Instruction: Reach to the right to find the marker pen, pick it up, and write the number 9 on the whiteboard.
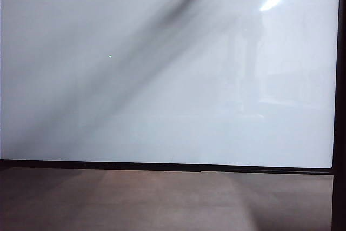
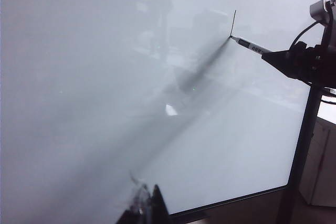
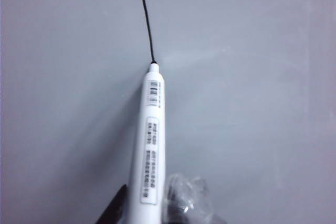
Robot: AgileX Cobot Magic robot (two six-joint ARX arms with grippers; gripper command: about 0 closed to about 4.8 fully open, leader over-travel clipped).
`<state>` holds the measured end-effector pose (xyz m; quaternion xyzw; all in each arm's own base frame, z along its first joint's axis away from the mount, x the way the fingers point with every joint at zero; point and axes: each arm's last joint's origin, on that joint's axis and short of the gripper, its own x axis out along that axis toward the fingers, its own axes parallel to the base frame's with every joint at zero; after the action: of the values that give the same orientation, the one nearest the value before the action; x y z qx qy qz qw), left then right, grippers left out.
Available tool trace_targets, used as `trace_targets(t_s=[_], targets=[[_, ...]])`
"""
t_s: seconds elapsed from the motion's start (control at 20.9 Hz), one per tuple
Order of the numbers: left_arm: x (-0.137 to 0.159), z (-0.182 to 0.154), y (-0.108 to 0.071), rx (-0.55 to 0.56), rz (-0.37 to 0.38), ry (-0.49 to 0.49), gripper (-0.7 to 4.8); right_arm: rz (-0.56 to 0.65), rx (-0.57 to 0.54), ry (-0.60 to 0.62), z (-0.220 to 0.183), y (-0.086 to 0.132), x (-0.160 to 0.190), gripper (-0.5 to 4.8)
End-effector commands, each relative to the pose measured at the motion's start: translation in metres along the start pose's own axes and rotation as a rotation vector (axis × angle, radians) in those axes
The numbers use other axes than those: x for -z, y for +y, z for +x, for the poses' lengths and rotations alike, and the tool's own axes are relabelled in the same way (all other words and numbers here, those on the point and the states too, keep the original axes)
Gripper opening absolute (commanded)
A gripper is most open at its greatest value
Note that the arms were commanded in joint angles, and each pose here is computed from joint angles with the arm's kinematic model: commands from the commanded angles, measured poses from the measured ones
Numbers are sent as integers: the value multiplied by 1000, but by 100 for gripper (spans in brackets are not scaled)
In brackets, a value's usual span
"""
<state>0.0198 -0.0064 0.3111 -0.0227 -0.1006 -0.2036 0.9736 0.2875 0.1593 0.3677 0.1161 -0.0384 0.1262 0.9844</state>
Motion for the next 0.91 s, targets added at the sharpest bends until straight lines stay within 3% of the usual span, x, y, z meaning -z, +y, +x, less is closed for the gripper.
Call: trace_targets(t_s=[0.05,0.77,0.91], targets=[[-3,0,0,-2,-6,-21,-5,8,39,-22,-1,-2,-4,-6],[-3,0,0,-2,-6,-21,-5,-6,117,-33,-18,-28,-8,-6],[-3,0,0,-2,-5,-21,-5,-3,81,-40,-21,-30,-12,-6]])
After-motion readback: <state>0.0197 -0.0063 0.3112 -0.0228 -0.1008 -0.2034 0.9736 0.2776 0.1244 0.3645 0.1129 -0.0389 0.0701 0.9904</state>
